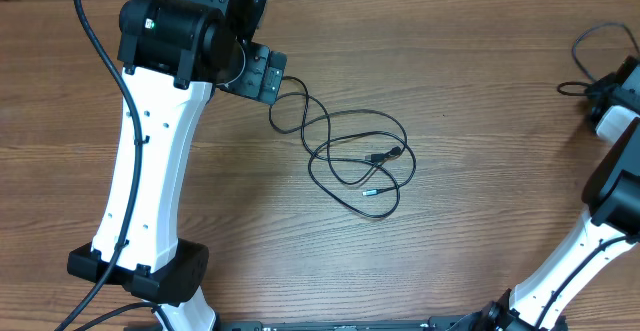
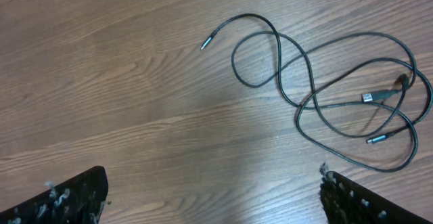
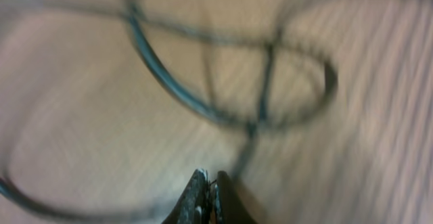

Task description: Untangle cables

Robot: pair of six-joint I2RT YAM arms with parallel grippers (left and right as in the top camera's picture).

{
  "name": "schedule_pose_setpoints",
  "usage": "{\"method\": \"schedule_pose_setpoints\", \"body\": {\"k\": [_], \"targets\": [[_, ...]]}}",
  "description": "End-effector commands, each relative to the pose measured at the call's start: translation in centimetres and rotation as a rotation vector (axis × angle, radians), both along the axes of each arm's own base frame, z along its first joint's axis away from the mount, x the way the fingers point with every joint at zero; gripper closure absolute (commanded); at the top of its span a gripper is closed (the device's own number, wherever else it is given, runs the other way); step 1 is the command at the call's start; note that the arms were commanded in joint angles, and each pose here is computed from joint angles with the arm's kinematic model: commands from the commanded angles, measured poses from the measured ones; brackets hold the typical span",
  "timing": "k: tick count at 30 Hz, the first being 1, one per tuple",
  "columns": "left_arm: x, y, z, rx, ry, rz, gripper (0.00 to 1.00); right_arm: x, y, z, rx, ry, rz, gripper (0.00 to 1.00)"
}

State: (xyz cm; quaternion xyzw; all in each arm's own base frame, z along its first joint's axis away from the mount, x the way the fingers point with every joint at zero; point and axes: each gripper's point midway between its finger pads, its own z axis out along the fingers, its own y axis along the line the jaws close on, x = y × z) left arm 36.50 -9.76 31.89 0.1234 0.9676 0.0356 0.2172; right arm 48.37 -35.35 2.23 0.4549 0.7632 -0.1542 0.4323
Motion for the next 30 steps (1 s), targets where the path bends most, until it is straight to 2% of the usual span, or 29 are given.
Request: {"method": "schedule_pose_setpoints", "body": {"k": [1, 6, 10, 14, 16, 18, 19, 21, 22, 23, 24, 25, 26, 27, 29, 30], "targets": [[0.8, 0.2, 0.0, 0.009, -0.021, 0.011, 0.00, 1.4, -1.7, 3.9, -0.223, -0.009, 0.053, 0.96], [1.0, 0.0, 0.1, -0.006, -0.028, 0.019, 0.00, 2.7, -2.7, 8.8, -0.442, -0.063, 0.093, 0.96], [0.7, 0.1, 0.0, -0.001, -0.014, 0.018, 0.00, -0.2, -2.2, 8.7, -0.432, 0.147, -0.039, 0.96], [0.5, 0.1, -0.1, 0.001, -0.005, 0.018, 0.00, -3.5, 2.1, 12.5, -0.439, 0.355, -0.151, 0.96], [0.5, 0.1, -0.1, -0.002, -0.006, 0.016, 0.00, -4.5, 4.9, 14.0, -0.366, 0.344, -0.145, 0.96], [0.5, 0.1, -0.1, -0.002, -0.005, 0.016, 0.00, -5.2, 7.8, 15.3, -0.213, 0.236, -0.132, 0.96], [0.5, 0.0, -0.1, -0.005, -0.004, 0.015, 0.00, -5.3, 9.3, 16.6, -0.060, 0.110, -0.099, 0.96], [0.4, 0.0, -0.2, -0.005, -0.002, 0.014, 0.00, -5.0, 8.9, 17.1, 0.051, 0.010, -0.064, 0.96], [0.4, 0.0, -0.2, -0.007, 0.001, 0.013, 0.00, -5.3, 8.0, 17.1, 0.082, -0.014, -0.068, 0.92], [0.3, -0.2, -0.2, -0.014, 0.004, 0.005, 0.00, -6.0, 6.8, 16.6, 0.100, -0.017, -0.091, 0.78], [0.2, -0.4, -0.2, -0.022, 0.008, -0.008, 0.00, -7.1, 5.2, 16.0, 0.111, -0.009, -0.130, 0.60], [0.2, -0.6, -0.3, -0.027, 0.011, -0.020, 0.00, -8.0, 4.0, 15.3, 0.124, -0.002, -0.159, 0.33], [0.2, -0.7, -0.3, -0.029, 0.014, -0.037, 0.00, -9.1, 2.4, 14.5, 0.143, 0.004, -0.190, 0.14], [0.2, -0.7, -0.3, -0.028, 0.013, -0.040, 0.00, -9.9, 1.4, 14.0, 0.154, 0.006, -0.211, 0.10], [0.4, -0.8, -0.1, -0.021, 0.001, -0.059, 0.00, -10.9, 0.0, 13.1, 0.204, -0.007, -0.216, 0.07], [0.6, -0.9, -0.1, -0.019, -0.007, -0.068, 0.00, -11.0, -0.2, 12.6, 0.243, -0.024, -0.199, 0.12]]}}
